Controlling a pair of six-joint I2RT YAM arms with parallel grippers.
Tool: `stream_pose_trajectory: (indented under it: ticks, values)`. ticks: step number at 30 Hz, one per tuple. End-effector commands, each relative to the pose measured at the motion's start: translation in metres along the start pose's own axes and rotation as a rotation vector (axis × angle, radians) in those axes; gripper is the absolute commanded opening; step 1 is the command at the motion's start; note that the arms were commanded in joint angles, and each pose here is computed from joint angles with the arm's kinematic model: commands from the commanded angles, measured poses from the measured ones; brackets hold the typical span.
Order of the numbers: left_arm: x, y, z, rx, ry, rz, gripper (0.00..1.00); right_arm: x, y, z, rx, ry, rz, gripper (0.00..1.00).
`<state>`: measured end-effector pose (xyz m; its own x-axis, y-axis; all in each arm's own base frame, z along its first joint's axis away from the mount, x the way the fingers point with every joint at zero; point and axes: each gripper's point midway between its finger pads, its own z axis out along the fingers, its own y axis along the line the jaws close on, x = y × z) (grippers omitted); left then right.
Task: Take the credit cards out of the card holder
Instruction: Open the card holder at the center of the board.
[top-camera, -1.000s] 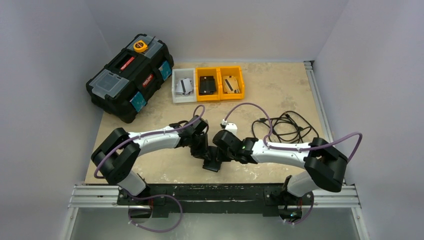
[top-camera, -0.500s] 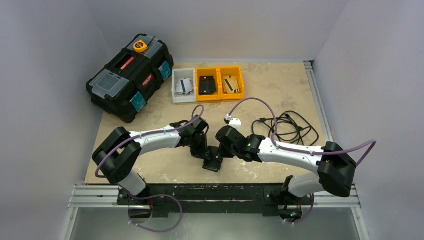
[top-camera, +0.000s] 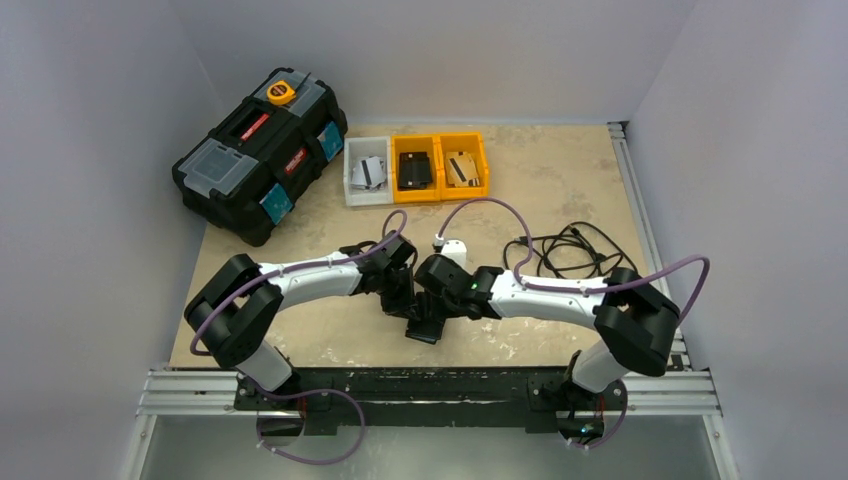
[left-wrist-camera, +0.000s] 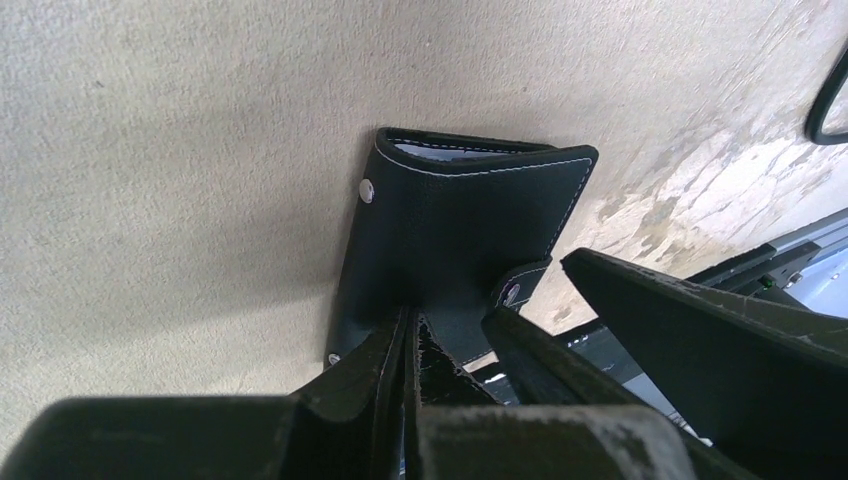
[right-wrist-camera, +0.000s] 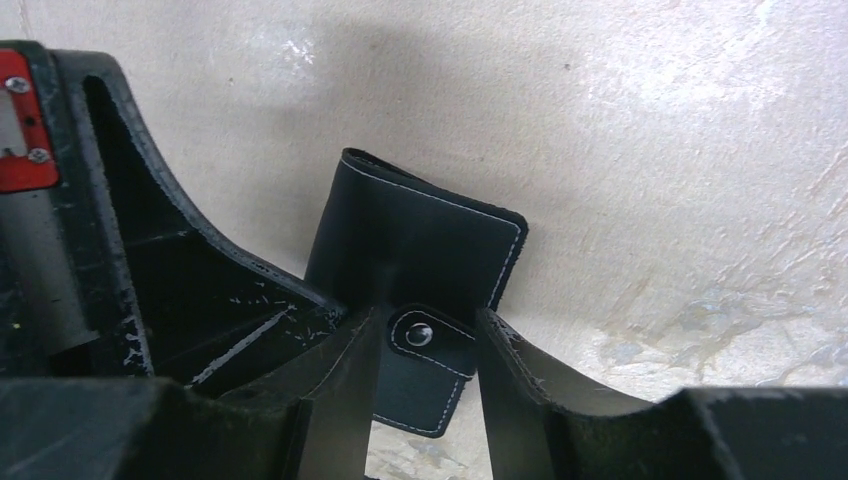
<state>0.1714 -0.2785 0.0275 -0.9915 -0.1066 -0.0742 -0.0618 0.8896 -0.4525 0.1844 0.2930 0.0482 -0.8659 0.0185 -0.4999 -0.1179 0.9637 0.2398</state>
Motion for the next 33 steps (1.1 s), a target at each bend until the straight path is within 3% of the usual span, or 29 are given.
stream_pose_trajectory:
  ticks: [1, 11, 24, 33]
  values:
    - [0.001, 0.018, 0.01, -0.056, -0.018, -0.025, 0.0, -0.016, 0.016, -0.007, -0.016, -0.062, -0.017, 0.41]
    - [0.007, 0.02, 0.015, -0.043, 0.006, -0.062, 0.0, 0.008, 0.006, 0.005, 0.082, -0.018, -0.065, 0.38]
    - [0.01, 0.034, 0.019, -0.102, 0.031, -0.119, 0.0, 0.032, -0.024, 0.008, 0.152, 0.032, -0.043, 0.0]
    - [0.013, 0.044, 0.02, -0.145, 0.032, -0.134, 0.0, 0.026, -0.037, 0.004, 0.104, 0.028, 0.055, 0.0]
